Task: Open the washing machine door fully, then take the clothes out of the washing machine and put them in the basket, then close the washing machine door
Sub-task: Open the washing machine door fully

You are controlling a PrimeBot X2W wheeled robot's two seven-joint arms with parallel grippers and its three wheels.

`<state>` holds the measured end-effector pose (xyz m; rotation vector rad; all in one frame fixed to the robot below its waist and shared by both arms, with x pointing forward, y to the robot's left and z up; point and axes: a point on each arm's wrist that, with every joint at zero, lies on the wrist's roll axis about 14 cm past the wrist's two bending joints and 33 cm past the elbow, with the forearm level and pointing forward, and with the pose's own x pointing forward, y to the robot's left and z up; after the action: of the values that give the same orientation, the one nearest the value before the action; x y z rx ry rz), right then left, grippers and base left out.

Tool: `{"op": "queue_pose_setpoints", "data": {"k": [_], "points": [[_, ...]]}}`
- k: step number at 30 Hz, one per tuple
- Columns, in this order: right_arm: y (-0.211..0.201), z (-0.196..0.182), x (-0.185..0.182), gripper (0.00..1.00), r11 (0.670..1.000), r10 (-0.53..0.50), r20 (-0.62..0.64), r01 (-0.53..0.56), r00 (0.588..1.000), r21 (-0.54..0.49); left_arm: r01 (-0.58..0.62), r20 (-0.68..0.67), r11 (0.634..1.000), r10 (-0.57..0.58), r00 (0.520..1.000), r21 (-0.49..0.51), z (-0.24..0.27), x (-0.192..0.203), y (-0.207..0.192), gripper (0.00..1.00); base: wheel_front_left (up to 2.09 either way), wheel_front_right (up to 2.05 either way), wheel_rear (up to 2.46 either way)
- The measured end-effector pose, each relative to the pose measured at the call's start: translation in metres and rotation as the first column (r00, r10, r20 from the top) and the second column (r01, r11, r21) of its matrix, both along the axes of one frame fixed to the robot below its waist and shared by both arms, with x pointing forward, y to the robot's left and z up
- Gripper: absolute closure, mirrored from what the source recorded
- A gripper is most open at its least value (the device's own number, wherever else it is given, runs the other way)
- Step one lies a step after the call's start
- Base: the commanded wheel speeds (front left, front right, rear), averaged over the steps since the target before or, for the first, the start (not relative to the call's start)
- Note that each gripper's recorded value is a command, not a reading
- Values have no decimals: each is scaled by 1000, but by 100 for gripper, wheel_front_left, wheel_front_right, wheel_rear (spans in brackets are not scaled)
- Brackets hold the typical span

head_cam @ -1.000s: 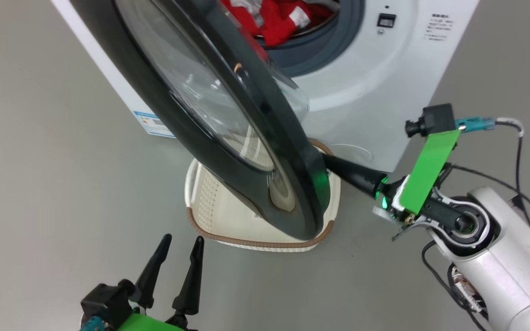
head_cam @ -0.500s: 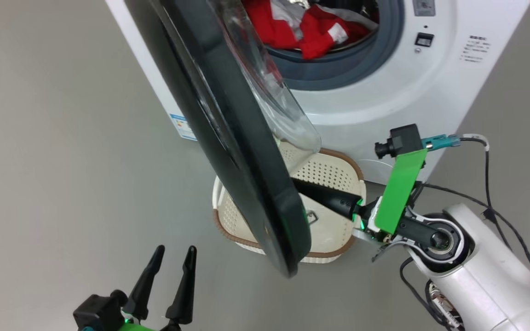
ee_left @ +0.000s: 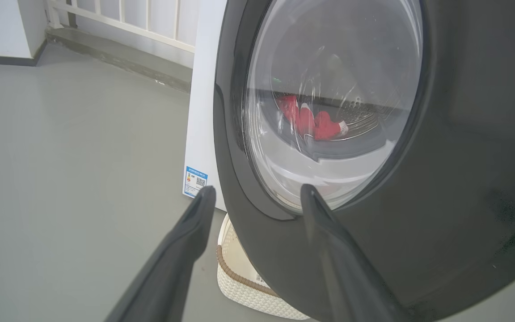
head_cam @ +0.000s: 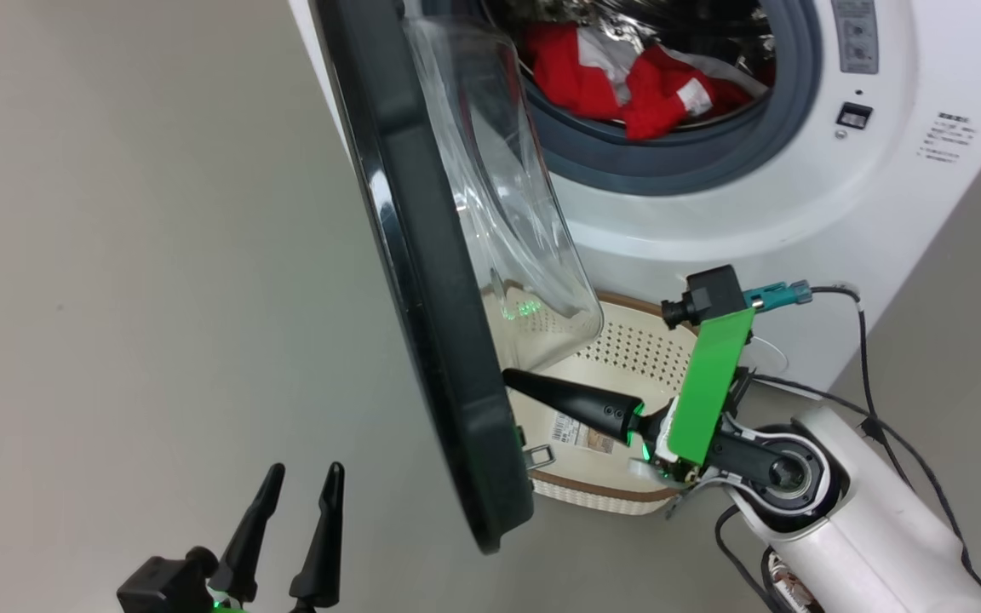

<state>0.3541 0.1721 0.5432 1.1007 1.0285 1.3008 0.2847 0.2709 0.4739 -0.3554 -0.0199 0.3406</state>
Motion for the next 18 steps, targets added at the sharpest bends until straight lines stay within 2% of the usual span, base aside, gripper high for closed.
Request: {"op": "queue_pose_setpoints", "data": {"k": [13,18], "points": [[21,5,-30,100,994,105,-5,-105,994,11,-81,24,997,81,996,8,8,-22,20,0,0,0,0],[24,4,-33,100,993,117,-12,-116,993,8,-95,31,995,95,995,13,11,-24,24,0,0,0,0]]}}
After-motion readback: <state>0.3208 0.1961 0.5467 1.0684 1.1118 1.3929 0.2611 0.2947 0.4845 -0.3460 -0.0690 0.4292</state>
